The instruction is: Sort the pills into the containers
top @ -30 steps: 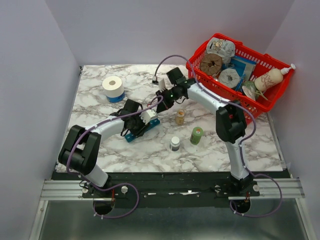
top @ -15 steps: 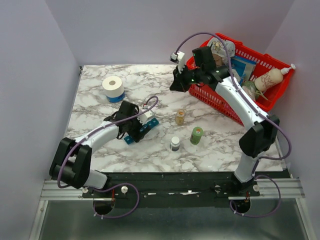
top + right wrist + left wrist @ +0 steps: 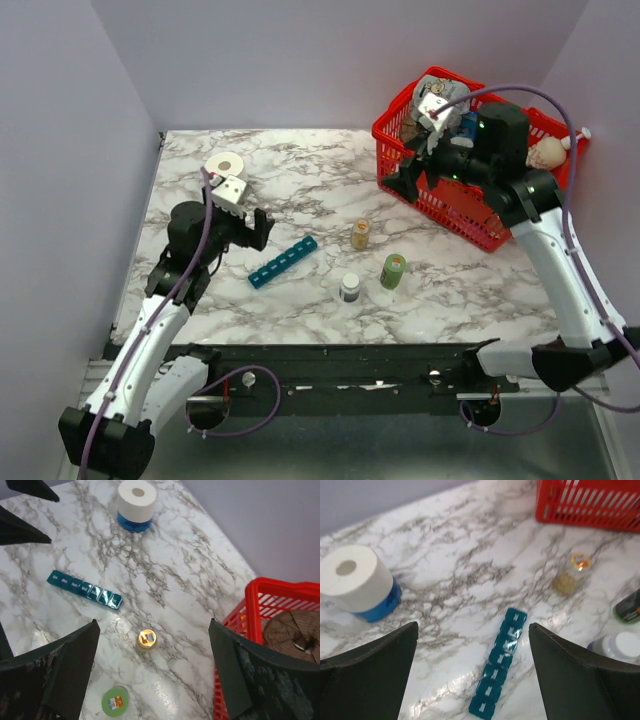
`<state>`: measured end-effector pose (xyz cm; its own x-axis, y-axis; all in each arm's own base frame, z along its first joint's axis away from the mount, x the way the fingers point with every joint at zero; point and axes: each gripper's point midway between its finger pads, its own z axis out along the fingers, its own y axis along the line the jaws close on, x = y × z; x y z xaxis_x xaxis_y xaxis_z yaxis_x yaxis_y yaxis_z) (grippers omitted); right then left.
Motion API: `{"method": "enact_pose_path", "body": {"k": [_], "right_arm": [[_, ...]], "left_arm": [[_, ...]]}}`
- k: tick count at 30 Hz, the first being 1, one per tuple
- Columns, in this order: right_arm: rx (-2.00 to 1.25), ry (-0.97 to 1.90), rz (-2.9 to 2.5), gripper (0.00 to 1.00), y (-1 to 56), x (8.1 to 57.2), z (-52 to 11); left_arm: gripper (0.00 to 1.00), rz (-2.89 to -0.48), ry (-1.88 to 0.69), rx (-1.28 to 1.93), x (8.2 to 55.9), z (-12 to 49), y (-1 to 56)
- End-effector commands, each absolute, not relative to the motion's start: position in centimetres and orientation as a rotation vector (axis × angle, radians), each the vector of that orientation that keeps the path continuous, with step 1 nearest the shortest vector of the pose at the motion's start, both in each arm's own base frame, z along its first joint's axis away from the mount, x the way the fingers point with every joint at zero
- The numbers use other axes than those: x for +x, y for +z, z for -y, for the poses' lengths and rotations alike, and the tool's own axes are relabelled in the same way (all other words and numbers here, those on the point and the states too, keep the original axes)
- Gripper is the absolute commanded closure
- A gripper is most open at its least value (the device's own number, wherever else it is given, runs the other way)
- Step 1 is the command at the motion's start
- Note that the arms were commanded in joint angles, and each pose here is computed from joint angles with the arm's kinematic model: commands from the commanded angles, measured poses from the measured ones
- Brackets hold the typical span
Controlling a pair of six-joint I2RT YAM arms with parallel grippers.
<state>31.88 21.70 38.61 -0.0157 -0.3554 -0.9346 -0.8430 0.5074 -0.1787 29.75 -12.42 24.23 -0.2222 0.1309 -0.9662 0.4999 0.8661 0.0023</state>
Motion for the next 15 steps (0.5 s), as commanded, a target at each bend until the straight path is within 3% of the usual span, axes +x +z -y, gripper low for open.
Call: {"method": "enact_pose_path", "body": {"k": [1,6,15], "right_arm": [[-0.797,0.400,-1.583,0.00,41.2,32.2,-18.0],[-0.497,0.354,-1.631,0.00,42.6,32.2,-14.4],[-0.385,0.329,-1.613,0.00,44.0,31.4,-12.2]], "left_arm": [[0.01,-1.605,-0.521,0.351,28.7,13.4,32.6],[0.01,-1.531,-0.534,0.322,27.7,13.1,36.8],[0.01,-1.552,-0.489,0.285,27.6,12.1,36.1]]}}
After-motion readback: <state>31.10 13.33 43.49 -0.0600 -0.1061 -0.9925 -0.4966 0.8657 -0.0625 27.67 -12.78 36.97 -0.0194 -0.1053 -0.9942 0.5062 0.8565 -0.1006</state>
